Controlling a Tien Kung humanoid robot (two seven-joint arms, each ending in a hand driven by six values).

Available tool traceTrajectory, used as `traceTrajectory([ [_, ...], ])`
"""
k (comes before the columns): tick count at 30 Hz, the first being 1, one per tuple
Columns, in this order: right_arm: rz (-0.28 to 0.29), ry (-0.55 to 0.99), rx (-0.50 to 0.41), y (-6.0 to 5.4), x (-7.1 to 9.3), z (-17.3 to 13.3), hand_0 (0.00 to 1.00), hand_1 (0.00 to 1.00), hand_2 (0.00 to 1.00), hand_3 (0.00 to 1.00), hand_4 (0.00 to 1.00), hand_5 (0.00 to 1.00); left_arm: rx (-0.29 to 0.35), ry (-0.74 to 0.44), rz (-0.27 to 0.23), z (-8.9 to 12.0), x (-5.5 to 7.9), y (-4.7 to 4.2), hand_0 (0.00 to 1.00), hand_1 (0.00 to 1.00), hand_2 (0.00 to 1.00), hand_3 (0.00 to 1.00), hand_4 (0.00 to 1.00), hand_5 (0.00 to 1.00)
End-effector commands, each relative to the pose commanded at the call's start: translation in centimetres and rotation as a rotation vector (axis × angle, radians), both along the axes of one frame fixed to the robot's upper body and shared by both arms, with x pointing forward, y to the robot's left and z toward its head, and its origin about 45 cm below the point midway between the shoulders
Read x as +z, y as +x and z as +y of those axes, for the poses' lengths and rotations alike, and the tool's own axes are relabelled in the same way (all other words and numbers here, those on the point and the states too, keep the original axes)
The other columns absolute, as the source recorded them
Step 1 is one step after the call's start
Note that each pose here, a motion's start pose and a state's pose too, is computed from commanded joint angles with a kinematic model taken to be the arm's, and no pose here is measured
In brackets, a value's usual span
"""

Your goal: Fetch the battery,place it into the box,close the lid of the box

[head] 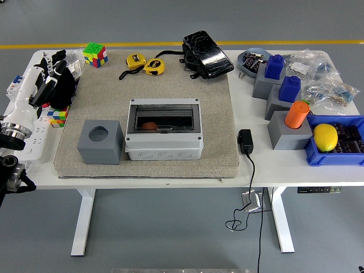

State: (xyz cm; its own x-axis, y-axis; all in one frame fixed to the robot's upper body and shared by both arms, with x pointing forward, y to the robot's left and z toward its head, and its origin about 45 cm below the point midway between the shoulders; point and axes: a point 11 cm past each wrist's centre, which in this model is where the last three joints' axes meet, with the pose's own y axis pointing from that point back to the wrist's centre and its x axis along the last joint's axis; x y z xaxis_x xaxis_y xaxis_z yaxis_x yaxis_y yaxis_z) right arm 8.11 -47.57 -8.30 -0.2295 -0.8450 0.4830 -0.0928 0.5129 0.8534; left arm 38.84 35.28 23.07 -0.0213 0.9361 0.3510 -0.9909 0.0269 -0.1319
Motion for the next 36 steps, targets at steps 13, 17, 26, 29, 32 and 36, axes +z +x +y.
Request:
traceTrajectory([
  [13, -0.002, 0.001, 0.002, 0.15, 0.02, 0.03, 0.847, 0.848, 0.811, 0.856, 0.998, 0.998, 0.002, -0.018, 0.004, -0.1, 0.03, 0.02, 0.96, 0.928, 0.878, 0.838, 0.998, 0.998],
  [17, -0.005, 0.001, 0.002, 0.25, 0.03, 0.04, 0.847, 0.848, 0.811, 0.856, 0.998, 0.998, 0.006, -0.015, 0.001, -0.05, 0.12, 0.05, 0.964, 0.931, 0.877, 0.838, 0.998, 0.998],
  [26, -0.011, 0.001, 0.0, 0.53, 0.09, 0.04, 0.846, 0.848, 0.811, 0.856, 0.998, 0.998, 0.009, -0.009, -0.003, -0.02, 0.39, 0.19, 0.965, 0.927, 0.879, 0.839, 0.998, 0.998],
  [29, -0.012, 0.002, -0.001, 0.57, 0.07, 0.09, 0.846, 0.848, 0.811, 0.856, 0.998, 0.998, 0.007, -0.007, -0.005, -0.06, 0.38, 0.19, 0.965, 0.928, 0.881, 0.849, 0.998, 0.998],
  [32, -0.013, 0.003, -0.002, 0.57, 0.06, 0.12, 0.846, 0.848, 0.811, 0.856, 0.998, 0.998, 0.009, -0.012, -0.01, -0.05, 0.44, 0.2, 0.965, 0.928, 0.881, 0.849, 0.998, 0.998],
  [36, -0.009, 0.001, 0.0, 0.45, 0.06, 0.06, 0.847, 0.848, 0.811, 0.856, 0.998, 0.998, 0.014, -0.012, -0.008, 0.13, 0.3, 0.15, 0.947, 0.928, 0.898, 0.895, 0.998, 0.998],
])
